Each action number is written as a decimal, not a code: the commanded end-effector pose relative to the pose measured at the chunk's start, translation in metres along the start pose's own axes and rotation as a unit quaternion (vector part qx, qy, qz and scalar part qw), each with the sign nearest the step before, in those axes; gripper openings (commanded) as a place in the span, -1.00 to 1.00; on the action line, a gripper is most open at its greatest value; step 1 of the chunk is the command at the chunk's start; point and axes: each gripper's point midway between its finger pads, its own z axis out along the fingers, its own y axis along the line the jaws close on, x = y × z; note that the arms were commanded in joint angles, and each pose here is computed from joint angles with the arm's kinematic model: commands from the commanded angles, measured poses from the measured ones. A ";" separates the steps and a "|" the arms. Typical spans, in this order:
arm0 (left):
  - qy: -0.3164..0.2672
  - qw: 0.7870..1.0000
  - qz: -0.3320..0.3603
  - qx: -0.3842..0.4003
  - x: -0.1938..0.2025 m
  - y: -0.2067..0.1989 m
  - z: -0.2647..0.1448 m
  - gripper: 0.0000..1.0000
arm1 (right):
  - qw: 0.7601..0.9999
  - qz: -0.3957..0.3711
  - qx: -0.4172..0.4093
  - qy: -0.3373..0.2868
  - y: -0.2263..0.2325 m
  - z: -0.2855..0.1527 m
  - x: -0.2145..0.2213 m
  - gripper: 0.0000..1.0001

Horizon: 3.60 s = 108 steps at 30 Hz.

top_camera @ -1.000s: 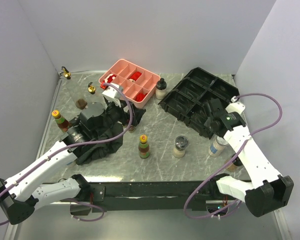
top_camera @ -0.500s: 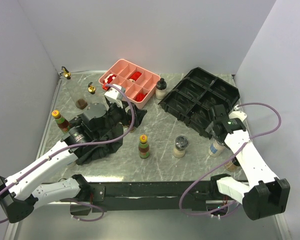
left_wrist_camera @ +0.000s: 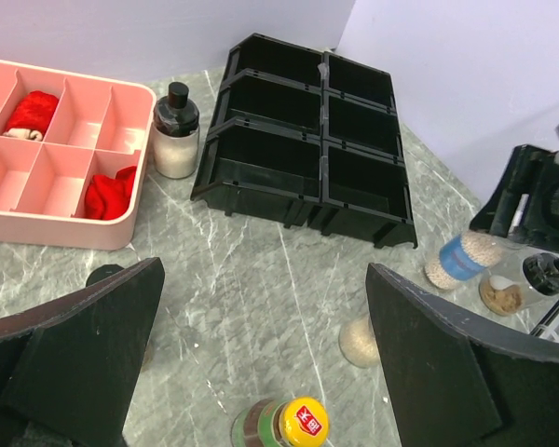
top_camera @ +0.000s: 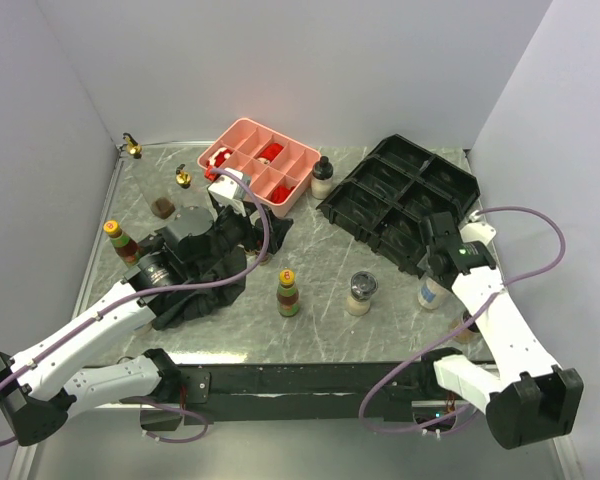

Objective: Organize the condiment bottles
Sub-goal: Pick up the bottle from the center of the board, then place the bottle in the storage box, then pick up the bottle from the corner of the board.

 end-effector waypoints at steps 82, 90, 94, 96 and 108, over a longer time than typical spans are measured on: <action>-0.045 0.996 0.030 -0.066 -0.022 0.022 -0.007 0.93 | 0.991 0.045 -0.062 -0.112 0.154 0.052 -0.249 1.00; -0.047 0.997 0.026 -0.056 -0.025 0.018 -0.010 0.93 | 0.987 0.124 0.095 -0.035 0.087 0.024 -0.165 1.00; -0.049 0.997 0.023 -0.052 -0.026 0.016 -0.010 0.93 | 0.974 0.173 0.143 -0.021 0.044 0.012 -0.130 1.00; -0.047 0.997 0.023 -0.048 -0.025 0.015 -0.010 0.93 | 0.965 0.200 0.167 -0.015 0.025 0.016 -0.107 1.00; -0.043 0.998 0.011 -0.032 -0.023 0.007 -0.009 0.93 | 0.926 0.346 0.152 -0.018 -0.055 -0.017 -0.045 1.00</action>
